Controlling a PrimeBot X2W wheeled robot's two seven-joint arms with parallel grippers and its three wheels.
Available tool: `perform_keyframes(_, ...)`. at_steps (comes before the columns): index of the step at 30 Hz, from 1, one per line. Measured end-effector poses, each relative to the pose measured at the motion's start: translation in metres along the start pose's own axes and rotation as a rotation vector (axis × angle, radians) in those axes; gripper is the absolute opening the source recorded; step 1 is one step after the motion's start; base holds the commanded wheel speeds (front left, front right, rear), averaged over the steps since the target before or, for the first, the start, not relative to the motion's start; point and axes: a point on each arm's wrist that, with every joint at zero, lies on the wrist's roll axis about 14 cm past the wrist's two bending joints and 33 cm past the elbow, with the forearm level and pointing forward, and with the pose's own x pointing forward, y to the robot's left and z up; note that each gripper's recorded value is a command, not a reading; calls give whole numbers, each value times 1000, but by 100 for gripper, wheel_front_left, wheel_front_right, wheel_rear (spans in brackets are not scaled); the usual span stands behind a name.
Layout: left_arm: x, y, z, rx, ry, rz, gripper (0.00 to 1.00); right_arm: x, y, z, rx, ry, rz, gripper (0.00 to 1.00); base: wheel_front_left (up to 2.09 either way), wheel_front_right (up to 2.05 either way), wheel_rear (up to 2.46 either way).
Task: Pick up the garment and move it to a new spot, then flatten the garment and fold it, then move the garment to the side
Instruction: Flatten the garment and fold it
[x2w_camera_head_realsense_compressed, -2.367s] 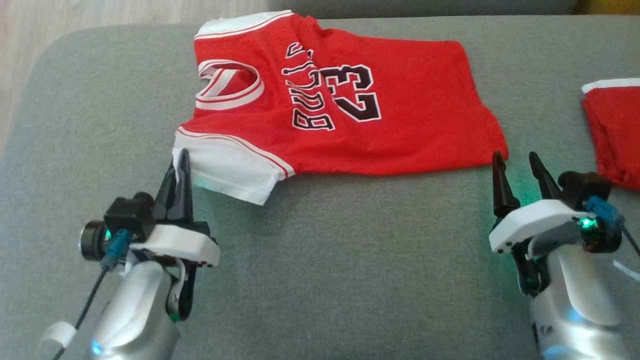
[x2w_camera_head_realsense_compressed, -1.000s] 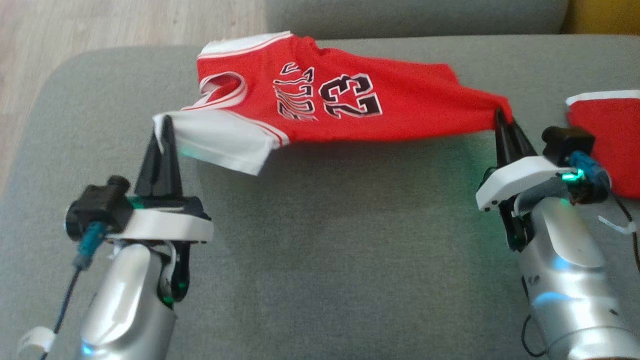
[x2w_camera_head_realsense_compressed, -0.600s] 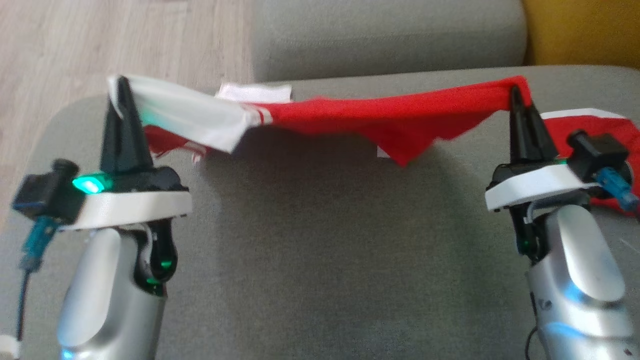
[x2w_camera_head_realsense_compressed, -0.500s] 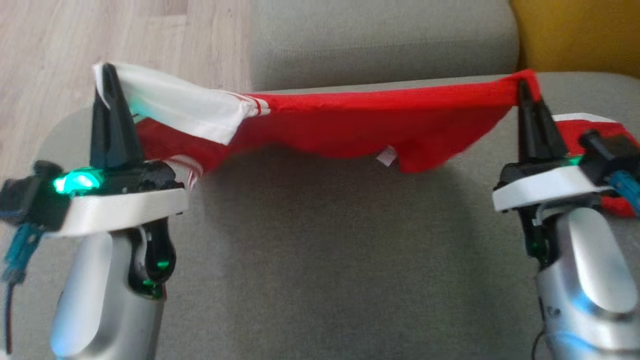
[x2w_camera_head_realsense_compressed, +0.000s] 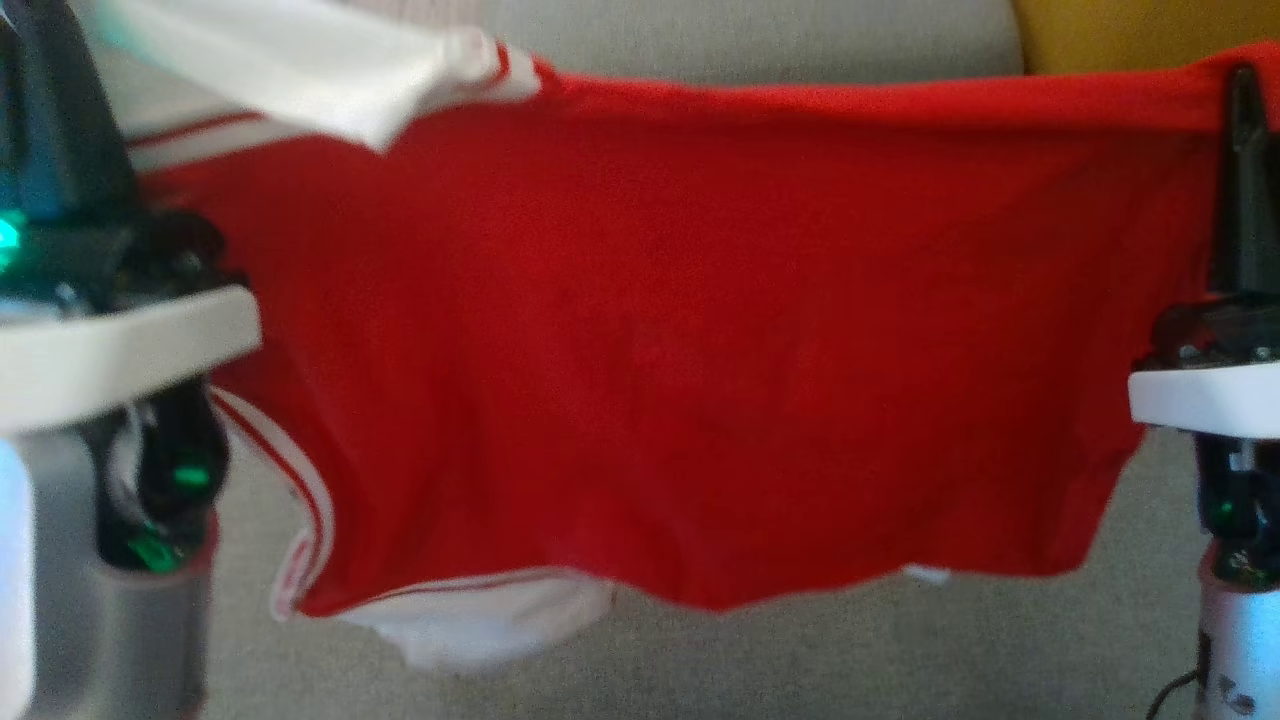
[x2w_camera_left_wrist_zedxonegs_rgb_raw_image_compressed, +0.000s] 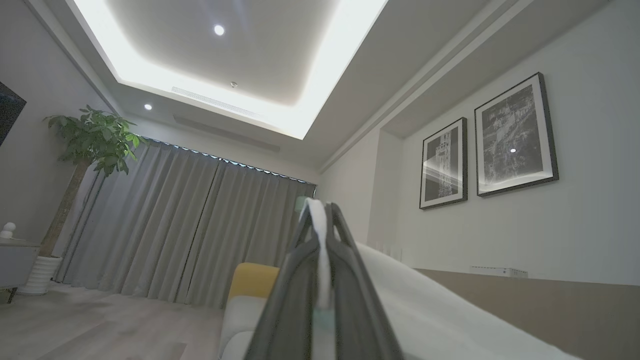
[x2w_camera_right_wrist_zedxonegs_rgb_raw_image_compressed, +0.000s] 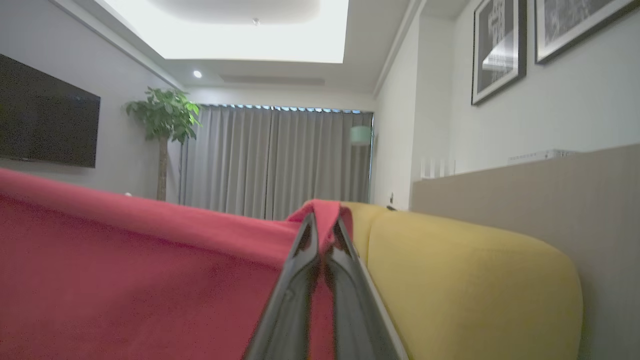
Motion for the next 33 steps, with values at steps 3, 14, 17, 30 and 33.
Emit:
perform_keyframes(3,14,9,-15,29,55,-7,0,5,-3,-14,-12,59,-6,0,0,0,0)
perform_keyframes(14,119,91,-147,140,311,30,0,147,-14,-87,-155,164,70,0,0,0,0)
perform_keyframes(17,151,117,-166,195,297,59,0,186,-12,-108,-189,152,90,0,0,0,0)
perform_keyframes(30,153,151,-223,300,341,57,0,204,-9,-207,-200,264,81,0,0,0,0)
perform_keyframes(33,120,158,-247,301,431,68,0,179,1,-239,-200,368,120,0,0,0,0)
